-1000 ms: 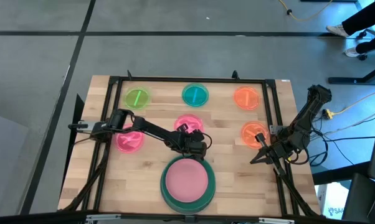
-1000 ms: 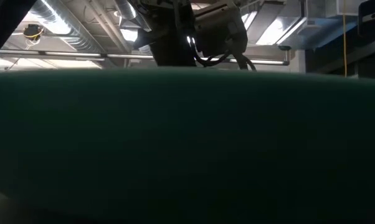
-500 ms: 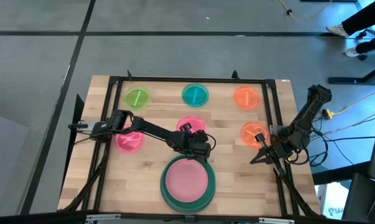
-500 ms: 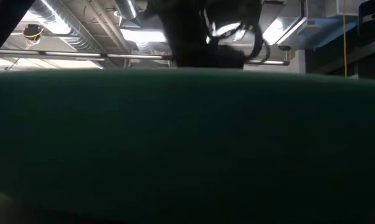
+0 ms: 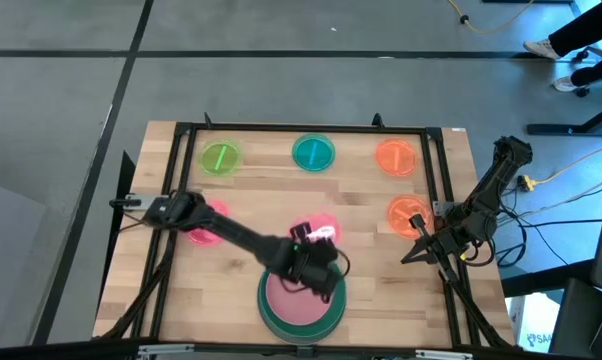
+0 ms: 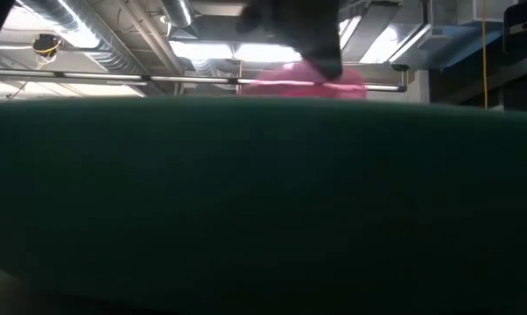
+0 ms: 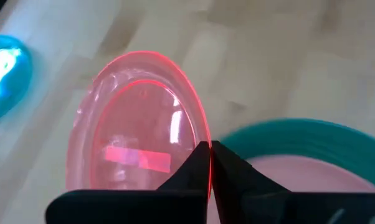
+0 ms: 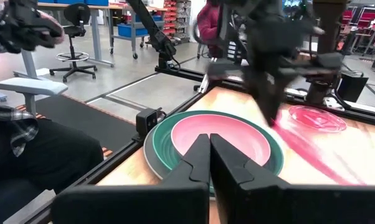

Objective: Stack plastic plates
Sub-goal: Stack the right light pink plate on top of the pink plate, then stack the light pink plate on top of the light pink plate

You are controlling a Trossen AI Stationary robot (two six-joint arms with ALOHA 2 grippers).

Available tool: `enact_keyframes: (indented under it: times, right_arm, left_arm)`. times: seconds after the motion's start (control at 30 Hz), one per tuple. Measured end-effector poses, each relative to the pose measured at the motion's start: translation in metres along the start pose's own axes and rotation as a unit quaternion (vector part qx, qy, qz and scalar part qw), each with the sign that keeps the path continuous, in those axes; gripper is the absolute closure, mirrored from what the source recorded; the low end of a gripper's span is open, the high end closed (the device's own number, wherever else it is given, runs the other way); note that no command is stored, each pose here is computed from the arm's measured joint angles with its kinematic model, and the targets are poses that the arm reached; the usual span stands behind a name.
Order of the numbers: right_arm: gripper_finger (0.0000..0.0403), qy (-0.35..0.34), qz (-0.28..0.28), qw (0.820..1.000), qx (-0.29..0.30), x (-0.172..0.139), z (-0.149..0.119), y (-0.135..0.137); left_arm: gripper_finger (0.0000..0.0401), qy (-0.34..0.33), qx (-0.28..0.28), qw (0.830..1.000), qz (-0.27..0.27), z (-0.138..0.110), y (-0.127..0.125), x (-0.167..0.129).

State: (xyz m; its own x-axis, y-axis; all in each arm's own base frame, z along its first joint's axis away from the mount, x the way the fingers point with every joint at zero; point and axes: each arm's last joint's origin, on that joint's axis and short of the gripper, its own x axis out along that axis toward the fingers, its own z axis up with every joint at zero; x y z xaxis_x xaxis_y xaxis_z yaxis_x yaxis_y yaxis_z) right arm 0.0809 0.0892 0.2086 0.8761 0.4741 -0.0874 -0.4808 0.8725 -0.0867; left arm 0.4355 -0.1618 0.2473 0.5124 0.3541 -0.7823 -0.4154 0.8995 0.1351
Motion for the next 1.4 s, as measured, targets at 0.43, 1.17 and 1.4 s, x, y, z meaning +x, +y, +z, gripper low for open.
enact_keyframes:
  times: [0.43, 1.17, 1.4]
  right_arm:
    - [0.0401, -0.002, 0.000, 1.000, 0.001, 0.000, 0.000, 0.000]
    - [0.0400, -0.001, 0.000, 1.000, 0.001, 0.000, 0.000, 0.000]
    - [0.0400, -0.001, 0.000, 1.000, 0.000, 0.000, 0.000, 0.000]
  left_arm:
    - [0.0397, 0.063, -0.045, 0.985, -0.153, -0.035, -0.055, -0.058]
    - [0.0309, 0.076, -0.055, 0.982, -0.164, -0.045, -0.064, -0.062]
    - [0.0309, 0.119, -0.048, 0.988, -0.086, -0.061, -0.054, -0.064]
